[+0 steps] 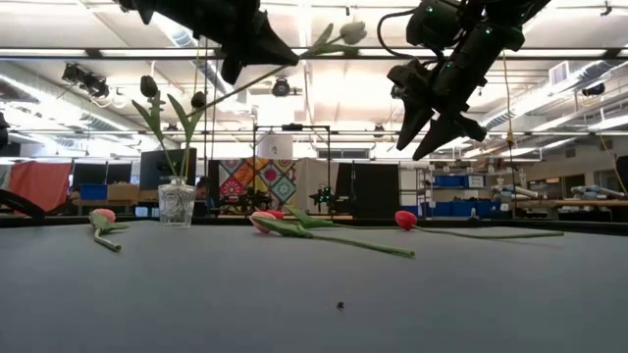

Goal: Sort flowers into vase by color
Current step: Put the top white tulip into the transparent vase

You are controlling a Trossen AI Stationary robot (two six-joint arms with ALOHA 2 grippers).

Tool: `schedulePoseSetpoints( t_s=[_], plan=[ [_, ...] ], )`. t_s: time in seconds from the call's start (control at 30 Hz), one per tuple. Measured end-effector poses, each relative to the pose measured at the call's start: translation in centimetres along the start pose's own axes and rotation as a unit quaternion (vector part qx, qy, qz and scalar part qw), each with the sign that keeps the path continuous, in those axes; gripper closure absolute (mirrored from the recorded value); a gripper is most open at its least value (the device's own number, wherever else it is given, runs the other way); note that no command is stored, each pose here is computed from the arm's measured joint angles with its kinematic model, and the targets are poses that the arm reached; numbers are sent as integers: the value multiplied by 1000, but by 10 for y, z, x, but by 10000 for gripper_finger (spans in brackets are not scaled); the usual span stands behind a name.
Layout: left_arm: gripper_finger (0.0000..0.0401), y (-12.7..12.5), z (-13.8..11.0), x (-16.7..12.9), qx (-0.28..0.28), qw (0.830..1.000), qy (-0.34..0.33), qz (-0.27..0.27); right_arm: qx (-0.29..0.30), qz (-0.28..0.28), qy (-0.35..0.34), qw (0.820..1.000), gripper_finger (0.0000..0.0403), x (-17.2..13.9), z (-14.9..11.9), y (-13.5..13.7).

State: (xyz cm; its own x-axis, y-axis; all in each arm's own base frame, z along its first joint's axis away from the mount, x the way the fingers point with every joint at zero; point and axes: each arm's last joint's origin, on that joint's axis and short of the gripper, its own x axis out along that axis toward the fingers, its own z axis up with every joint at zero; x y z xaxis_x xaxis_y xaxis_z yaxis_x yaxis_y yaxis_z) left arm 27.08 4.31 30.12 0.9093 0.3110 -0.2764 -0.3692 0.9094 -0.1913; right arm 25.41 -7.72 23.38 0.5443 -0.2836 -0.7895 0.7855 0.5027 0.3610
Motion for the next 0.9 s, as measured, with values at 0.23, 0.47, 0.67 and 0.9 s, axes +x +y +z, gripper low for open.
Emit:
schedulePoseSetpoints(
  t_s=[0.23,0.47,0.67,0.9],
  plan=[
    [401,18,4,3,14,1000,4,-10,14,-5,-10,1000,224,0,2,-2],
    [401,22,11,0,45,999,-21,-9,22,-9,-13,1000,224,1,6,-5],
    [401,21,8,1,54,998,-22,-28,20,-8,-11,1000,224,1,6,-5],
    [401,25,-22,0,3,993,-96,-73,10,-8,-11,1000,224,1,6,-6]
  ],
)
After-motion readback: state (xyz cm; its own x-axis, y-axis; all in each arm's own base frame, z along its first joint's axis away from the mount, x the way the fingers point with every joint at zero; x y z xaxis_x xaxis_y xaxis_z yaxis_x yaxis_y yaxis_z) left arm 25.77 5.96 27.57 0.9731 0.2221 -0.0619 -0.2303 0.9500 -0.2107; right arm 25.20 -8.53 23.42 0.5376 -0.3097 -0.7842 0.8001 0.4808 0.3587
